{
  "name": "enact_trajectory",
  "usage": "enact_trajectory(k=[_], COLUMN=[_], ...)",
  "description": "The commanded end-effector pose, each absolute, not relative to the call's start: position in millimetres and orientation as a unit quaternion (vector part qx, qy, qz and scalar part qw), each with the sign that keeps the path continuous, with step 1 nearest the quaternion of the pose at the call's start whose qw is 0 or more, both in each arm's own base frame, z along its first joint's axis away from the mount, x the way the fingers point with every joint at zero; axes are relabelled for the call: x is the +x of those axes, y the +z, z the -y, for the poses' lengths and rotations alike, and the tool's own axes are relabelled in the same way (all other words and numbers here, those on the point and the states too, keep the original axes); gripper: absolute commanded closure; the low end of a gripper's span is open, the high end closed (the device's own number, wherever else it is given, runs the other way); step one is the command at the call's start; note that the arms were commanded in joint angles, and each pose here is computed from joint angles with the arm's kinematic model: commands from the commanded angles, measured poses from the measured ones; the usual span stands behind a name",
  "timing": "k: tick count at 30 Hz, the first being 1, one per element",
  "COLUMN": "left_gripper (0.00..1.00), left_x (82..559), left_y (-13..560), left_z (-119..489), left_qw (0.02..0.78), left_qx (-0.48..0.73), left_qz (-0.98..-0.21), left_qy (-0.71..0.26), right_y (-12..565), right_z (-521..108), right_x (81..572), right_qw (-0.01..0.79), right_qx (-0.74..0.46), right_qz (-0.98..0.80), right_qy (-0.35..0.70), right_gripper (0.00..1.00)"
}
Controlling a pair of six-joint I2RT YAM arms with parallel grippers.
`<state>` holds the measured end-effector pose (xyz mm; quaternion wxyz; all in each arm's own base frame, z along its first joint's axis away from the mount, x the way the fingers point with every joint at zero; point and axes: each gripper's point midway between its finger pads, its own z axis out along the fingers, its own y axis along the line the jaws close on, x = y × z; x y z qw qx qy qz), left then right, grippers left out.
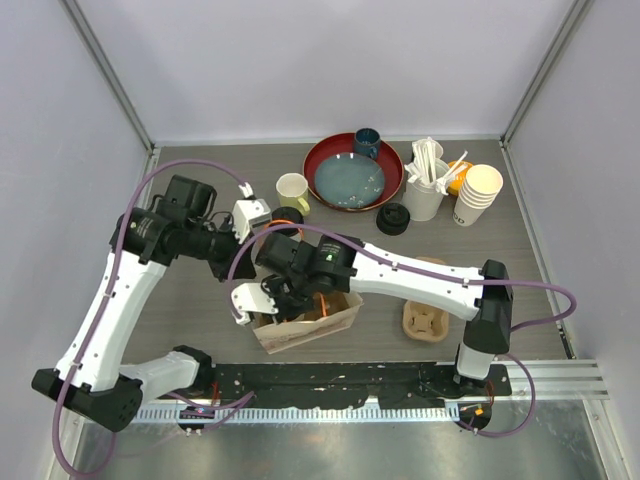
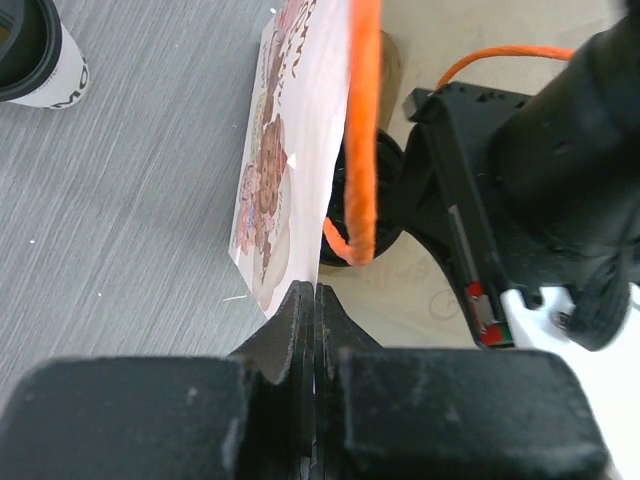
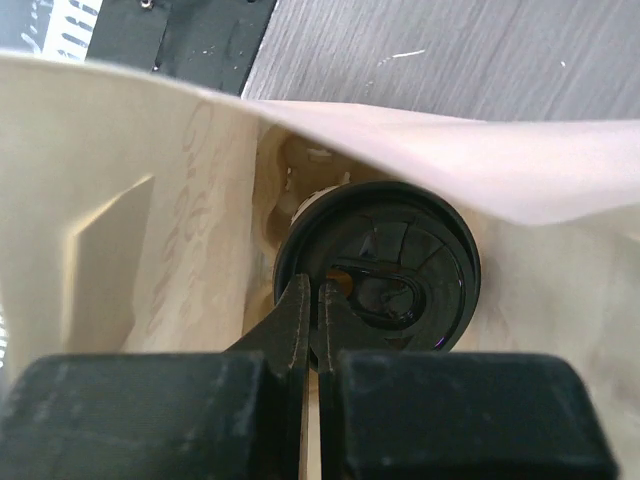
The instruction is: Pack the takeout coffee
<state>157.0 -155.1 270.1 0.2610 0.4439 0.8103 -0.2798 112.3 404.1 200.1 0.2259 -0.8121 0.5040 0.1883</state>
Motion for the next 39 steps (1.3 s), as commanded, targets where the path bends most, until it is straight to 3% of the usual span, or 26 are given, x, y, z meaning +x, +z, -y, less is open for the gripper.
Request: enact_trajectory(k=[1, 24, 39], left_gripper=[1.0, 1.0, 1.0], left_x=[147, 155, 157], left_y=[277, 272, 273], left_z=[160, 171, 168], left_qw=[0.244, 0.237, 0.242], left_qx=[0.447, 0.457, 0.456], left_qz=[-0.805, -0.8, -0.804], left_qy=[-0.305, -0.307, -0.296], right_y=[222, 133, 104], right_z=[-418, -415, -406], right_x=[113, 109, 110], right_qw=[0.283, 0.158, 0.151], right_qx=[-0.822, -0.832, -0.817], right_qz=[-0.434, -0.462, -0.496], right_qy=[0.236, 0.262, 0.251], right_gripper=[0.99, 0.99, 0.98])
